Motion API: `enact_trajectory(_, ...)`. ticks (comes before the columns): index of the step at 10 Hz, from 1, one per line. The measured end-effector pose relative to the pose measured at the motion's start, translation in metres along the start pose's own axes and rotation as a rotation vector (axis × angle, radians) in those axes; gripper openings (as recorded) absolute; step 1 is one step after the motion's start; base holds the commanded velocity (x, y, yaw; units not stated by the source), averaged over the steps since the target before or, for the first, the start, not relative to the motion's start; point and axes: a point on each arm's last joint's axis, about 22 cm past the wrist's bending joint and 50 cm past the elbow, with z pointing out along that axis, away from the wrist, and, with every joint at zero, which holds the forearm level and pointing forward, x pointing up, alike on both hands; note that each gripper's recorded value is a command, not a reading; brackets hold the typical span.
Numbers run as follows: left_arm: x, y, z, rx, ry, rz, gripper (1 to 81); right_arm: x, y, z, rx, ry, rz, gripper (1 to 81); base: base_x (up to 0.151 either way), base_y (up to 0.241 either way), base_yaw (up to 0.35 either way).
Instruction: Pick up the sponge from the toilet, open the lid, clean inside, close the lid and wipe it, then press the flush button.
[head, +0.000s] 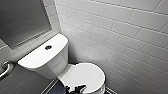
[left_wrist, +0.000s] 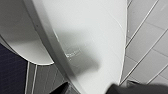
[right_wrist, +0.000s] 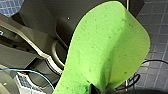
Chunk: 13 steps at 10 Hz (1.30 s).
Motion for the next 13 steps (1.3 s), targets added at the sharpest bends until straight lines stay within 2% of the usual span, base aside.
enact_trajectory(2,0.002,0.012,-0.01,-0.02,0.01,-0.055,81.1,0.001,-0.002,0.002,0.005,0.005,0.002,1.0,0.0,0.0,0.0)
enact_trajectory(3,0.002,0.022,-0.017,-0.034,0.018,-0.056,81.1,0.006,-0.007,0.006,0.017,0.017,-0.005,1.0,0.0,0.0,0.0)
enact_trajectory(4,0.001,0.034,-0.025,-0.047,0.028,-0.033,81.1,0.014,-0.011,0.011,0.032,0.036,-0.019,1.0,0.0,0.0,0.0)
enact_trajectory(6,0.003,0.046,-0.034,-0.071,0.049,-0.047,81.1,0.024,-0.01,0.014,0.037,0.058,-0.033,1.0,0.0,0.0,0.0)
enact_trajectory(7,0.003,0.048,-0.036,-0.073,0.053,-0.065,81.1,0.023,-0.009,0.014,0.035,0.059,-0.035,1.0,0.0,0.0,0.0)
enact_trajectory(10,0.012,0.052,-0.041,-0.078,0.064,-0.183,81.1,0.019,-0.016,0.018,0.045,0.056,-0.033,1.0,0.0,0.0,0.0)
enact_trajectory(13,0.017,0.056,-0.045,-0.07,0.061,-0.23,81.1,0.018,-0.018,0.02,0.048,0.055,-0.033,1.0,0.0,0.0,0.0)
